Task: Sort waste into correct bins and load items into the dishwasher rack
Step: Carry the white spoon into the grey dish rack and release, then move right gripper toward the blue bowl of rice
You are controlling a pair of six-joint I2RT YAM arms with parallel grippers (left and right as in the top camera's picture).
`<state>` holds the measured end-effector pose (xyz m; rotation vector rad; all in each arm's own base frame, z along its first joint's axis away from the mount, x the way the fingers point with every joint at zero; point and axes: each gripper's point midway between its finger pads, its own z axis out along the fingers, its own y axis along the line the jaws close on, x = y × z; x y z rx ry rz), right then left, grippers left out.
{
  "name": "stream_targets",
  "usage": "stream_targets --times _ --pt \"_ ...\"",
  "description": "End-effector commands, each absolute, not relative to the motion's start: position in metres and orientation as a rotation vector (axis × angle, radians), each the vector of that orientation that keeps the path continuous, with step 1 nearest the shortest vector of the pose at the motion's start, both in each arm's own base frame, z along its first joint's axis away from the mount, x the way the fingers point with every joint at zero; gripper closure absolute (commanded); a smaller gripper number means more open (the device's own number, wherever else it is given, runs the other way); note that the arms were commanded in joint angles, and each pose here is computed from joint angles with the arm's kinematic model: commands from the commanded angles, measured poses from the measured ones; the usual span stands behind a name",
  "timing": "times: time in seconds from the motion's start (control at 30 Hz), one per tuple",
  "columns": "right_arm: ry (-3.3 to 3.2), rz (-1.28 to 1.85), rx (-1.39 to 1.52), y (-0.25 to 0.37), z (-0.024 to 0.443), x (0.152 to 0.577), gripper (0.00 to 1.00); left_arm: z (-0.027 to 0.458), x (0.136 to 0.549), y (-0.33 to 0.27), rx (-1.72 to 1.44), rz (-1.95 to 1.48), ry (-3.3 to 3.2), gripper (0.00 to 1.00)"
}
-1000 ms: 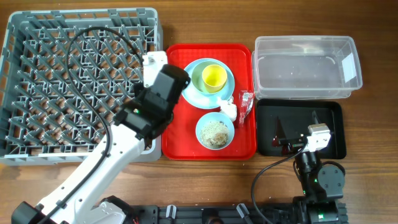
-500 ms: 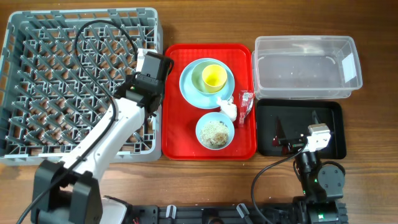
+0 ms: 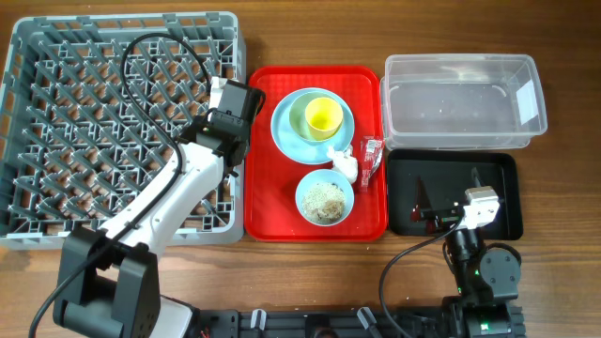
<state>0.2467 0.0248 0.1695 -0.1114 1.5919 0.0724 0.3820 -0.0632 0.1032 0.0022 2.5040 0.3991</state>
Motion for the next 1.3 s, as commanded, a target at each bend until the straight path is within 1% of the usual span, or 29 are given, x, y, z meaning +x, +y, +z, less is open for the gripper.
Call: stream_targets --times 0.0,0.03,0.1,0.13,0.2,0.23,0.3,0.33,0.37,0.4,0.43,0.47,0.5,0.53,0.63,0.67,0.73,0.8,0.83,0.87,0.97,1.03,1.1,1.13,1.17,1.23,1.27 --pt "1.585 0.078 -0.115 0.026 0.171 0.246 0.0 0.097 0.381 -0.061 -0.025 0.393 2.52 0.93" --pt "1.585 0.078 -0.115 0.026 0.171 0.246 0.0 0.097 0.381 -0.061 -0.025 0.393 2.52 0.88" --pt "1.586 0.078 -0.115 0.026 0.171 0.246 0.0 0.097 0.381 -0.061 -0.025 0.393 2.52 0.7" --pt "1.586 0.078 -0.115 0.026 0.171 0.246 0.0 0.097 0.381 -0.061 -0.026 0.392 2.519 0.66" --pt "1.586 0.078 -0.115 0.026 0.171 0.246 0.0 0.106 0.38 -0.061 -0.07 0.371 2.504 0.68" --pt "1.586 0.078 -0.115 0.026 0.171 0.246 0.0 0.119 0.381 -0.061 -0.112 0.345 2.478 0.68" --pt "1.586 0.078 -0.115 0.026 0.171 0.246 0.0 0.162 0.382 -0.063 -0.21 0.249 2.387 0.66" --pt "1.585 0.078 -0.115 0.026 0.171 0.246 0.0 0.181 0.381 -0.067 -0.225 0.185 2.35 0.62" --pt "1.585 0.078 -0.115 0.026 0.171 0.246 0.0 0.2 0.379 -0.073 -0.22 0.106 2.316 0.51" --pt "1.586 0.078 -0.115 0.026 0.171 0.246 0.0 0.229 0.374 -0.079 -0.249 -0.004 2.252 0.44" --pt "1.585 0.078 -0.115 0.026 0.171 0.246 0.0 0.253 0.368 -0.08 -0.293 -0.081 2.189 0.4" --pt "1.586 0.078 -0.115 0.026 0.171 0.246 0.0 0.274 0.36 -0.079 -0.329 -0.143 2.13 0.27" --pt "1.586 0.078 -0.115 0.026 0.171 0.246 0.0 0.285 0.355 -0.077 -0.347 -0.169 2.097 0.11" --pt "1.585 0.078 -0.115 0.026 0.171 0.246 0.0 0.298 0.349 -0.074 -0.355 -0.189 2.061 0.0" --pt "1.562 0.068 -0.107 0.025 0.177 0.247 0.0 0.319 0.333 -0.066 -0.362 -0.205 2.003 0.0" --pt "1.547 0.119 -0.112 0.031 0.181 0.246 0.0 0.322 0.331 -0.065 -0.363 -0.209 1.995 0.0" --pt "1.556 0.307 -0.119 0.051 0.18 0.242 0.0 0.325 0.329 -0.065 -0.363 -0.214 1.987 0.0" --pt "1.516 0.49 -0.048 0.062 0.194 0.237 0.0 0.324 0.33 -0.065 -0.362 -0.213 1.99 0.0" --pt "1.492 0.584 -0.051 0.071 0.202 0.233 0.0 0.323 0.33 -0.065 -0.363 -0.212 1.991 0.0" --pt "1.486 0.608 -0.072 0.075 0.207 0.231 0.0 0.323 0.331 -0.065 -0.362 -0.21 1.994 0.0" --pt "1.471 0.595 -0.084 0.075 0.236 0.225 0.0 0.322 0.331 -0.066 -0.362 -0.209 1.997 0.0" --pt "1.513 0.561 -0.11 0.075 0.275 0.221 0.0 0.321 0.332 -0.066 -0.362 -0.208 1.998 0.0" --pt "1.61 0.551 -0.179 0.082 0.304 0.221 0.0 0.321 0.332 -0.066 -0.363 -0.208 1.998 0.0" --pt "1.712 0.566 -0.236 0.09 0.319 0.224 0.0 0.321 0.332 -0.066 -0.362 -0.208 1.998 0.0" --pt "1.811 0.585 -0.251 0.093 0.324 0.227 0.0 0.321 0.332 -0.066 -0.362 -0.208 1.998 0.0" --pt "1.99 0.635 -0.213 0.096 0.333 0.235 0.0 0.321 0.332 -0.066 -0.362 -0.208 1.998 0.0" --pt "2.09 0.784 -0.133 0.108 0.344 0.243 0.0 0.321 0.332 -0.066 -0.362 -0.209 1.998 0.0"
